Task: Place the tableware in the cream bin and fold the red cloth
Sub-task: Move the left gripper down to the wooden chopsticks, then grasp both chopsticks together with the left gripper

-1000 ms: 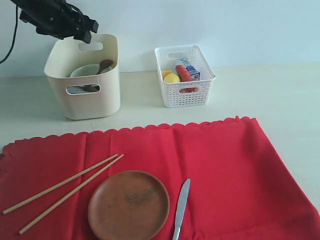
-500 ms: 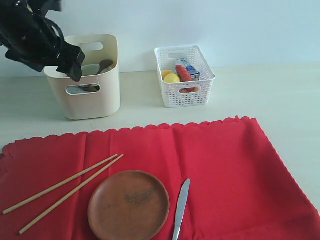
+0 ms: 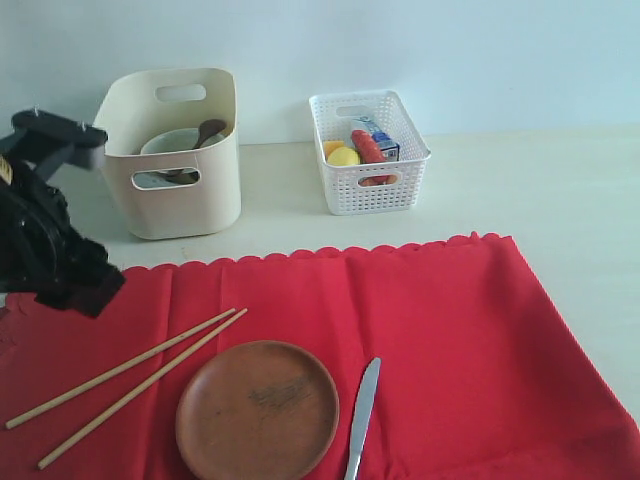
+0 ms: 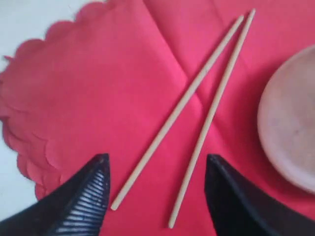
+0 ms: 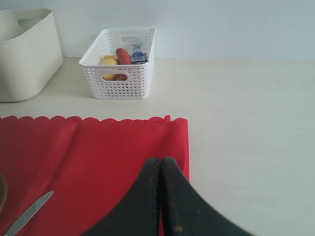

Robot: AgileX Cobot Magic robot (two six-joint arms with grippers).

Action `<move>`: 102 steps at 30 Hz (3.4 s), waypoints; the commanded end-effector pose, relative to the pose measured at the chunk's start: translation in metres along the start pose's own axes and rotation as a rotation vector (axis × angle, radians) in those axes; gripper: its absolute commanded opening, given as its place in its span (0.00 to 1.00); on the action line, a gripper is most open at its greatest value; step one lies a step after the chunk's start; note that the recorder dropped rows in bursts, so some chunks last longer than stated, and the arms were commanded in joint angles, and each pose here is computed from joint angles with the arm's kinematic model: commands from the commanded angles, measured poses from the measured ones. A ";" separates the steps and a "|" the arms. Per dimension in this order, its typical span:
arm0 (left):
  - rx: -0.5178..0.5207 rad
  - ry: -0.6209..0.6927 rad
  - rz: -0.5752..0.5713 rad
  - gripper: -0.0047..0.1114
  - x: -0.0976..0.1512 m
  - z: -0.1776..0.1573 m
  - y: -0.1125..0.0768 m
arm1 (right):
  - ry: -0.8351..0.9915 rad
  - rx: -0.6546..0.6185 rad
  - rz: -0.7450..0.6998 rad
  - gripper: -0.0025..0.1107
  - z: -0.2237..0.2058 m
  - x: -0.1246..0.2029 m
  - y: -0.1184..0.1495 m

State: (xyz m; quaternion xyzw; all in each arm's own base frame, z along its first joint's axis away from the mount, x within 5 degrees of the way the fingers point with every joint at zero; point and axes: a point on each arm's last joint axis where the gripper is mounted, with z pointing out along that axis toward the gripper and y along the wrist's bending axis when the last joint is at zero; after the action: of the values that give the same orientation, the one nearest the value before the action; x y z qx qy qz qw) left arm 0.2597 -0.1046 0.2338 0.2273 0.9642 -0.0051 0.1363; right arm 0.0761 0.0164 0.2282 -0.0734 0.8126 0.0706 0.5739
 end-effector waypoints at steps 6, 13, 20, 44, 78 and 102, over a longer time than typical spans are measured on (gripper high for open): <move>0.119 0.033 0.267 0.52 0.019 0.051 -0.015 | -0.010 0.003 0.001 0.02 -0.001 0.000 0.000; 0.132 0.093 0.274 0.58 0.010 0.084 -0.015 | -0.010 0.003 -0.001 0.02 -0.001 0.000 0.000; 0.141 0.136 0.301 0.66 0.010 0.106 -0.016 | -0.010 0.003 0.001 0.02 -0.001 0.000 0.000; 0.132 0.142 0.301 0.57 0.010 0.127 -0.016 | -0.010 0.003 0.000 0.02 -0.001 0.000 0.000; 0.140 0.154 0.262 0.04 0.002 0.112 -0.015 | -0.010 0.003 0.001 0.02 -0.001 0.000 0.000; 0.149 0.176 0.222 0.30 0.003 0.124 -0.017 | -0.010 0.003 -0.001 0.02 -0.001 0.000 0.000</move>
State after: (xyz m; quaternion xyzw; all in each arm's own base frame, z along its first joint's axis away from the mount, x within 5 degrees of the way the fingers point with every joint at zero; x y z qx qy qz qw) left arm 0.2814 -0.1260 0.1162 0.3496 0.9355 -0.0385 0.0344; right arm 0.0761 0.0164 0.2282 -0.0734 0.8126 0.0706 0.5739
